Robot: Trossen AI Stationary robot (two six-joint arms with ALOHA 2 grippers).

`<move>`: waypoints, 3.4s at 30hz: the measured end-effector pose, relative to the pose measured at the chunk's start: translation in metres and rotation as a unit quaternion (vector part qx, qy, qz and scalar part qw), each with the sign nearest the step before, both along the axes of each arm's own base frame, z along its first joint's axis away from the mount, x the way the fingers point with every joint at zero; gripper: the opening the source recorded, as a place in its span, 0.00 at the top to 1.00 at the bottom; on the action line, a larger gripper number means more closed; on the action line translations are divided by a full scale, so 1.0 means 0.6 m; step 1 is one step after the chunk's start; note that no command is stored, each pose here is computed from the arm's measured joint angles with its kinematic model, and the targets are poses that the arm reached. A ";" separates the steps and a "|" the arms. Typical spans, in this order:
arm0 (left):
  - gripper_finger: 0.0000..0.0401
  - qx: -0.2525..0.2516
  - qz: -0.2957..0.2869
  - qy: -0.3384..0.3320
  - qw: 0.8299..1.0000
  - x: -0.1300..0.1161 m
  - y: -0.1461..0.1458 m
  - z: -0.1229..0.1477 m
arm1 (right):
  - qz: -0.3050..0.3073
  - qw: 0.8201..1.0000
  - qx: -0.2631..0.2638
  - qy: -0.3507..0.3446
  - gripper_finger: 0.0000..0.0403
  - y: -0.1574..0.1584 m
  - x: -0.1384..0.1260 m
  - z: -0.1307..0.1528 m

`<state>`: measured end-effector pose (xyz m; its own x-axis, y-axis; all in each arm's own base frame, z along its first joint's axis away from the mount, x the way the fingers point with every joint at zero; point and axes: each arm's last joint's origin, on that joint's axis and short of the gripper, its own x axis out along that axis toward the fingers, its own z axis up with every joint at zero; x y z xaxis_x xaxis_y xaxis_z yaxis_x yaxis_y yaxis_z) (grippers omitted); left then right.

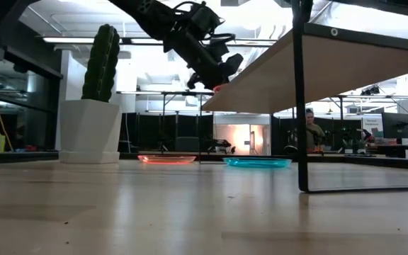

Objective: Place and stack plates onto a shelf
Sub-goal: Stack the bottom orange plate on top of the orange plate on the shelf, then adjust the shelf

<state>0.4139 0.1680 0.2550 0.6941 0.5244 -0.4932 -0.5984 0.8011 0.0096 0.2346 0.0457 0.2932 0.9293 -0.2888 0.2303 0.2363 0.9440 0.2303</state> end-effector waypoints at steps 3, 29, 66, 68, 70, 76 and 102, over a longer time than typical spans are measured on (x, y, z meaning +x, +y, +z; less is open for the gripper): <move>1.00 0.004 -0.004 -0.004 1.000 0.004 -0.008 0.001 | 0.000 1.000 0.000 0.000 0.65 0.000 0.000 0.000; 1.00 0.001 -0.063 0.035 0.997 0.017 -0.061 -0.009 | 0.000 1.000 0.000 0.000 0.65 0.000 0.000 0.000; 1.00 0.004 -0.092 0.078 0.993 0.017 -0.087 -0.016 | 0.000 1.000 0.000 0.000 0.65 0.000 0.000 0.000; 1.00 0.012 -0.093 0.077 0.993 0.013 -0.085 -0.007 | 0.000 1.000 -0.001 0.000 0.65 0.000 0.000 0.000; 1.00 0.022 -0.093 0.068 0.993 0.008 -0.084 0.008 | -0.001 1.000 -0.004 0.002 0.65 0.000 0.000 0.000; 1.00 0.044 -0.100 0.048 0.993 -0.031 -0.092 0.078 | -0.001 1.000 -0.004 0.004 0.65 0.000 0.000 -0.001; 1.00 0.059 -0.172 -0.321 0.929 -0.383 -0.233 -0.021 | -0.020 1.000 0.001 0.014 0.65 -0.005 0.001 -0.004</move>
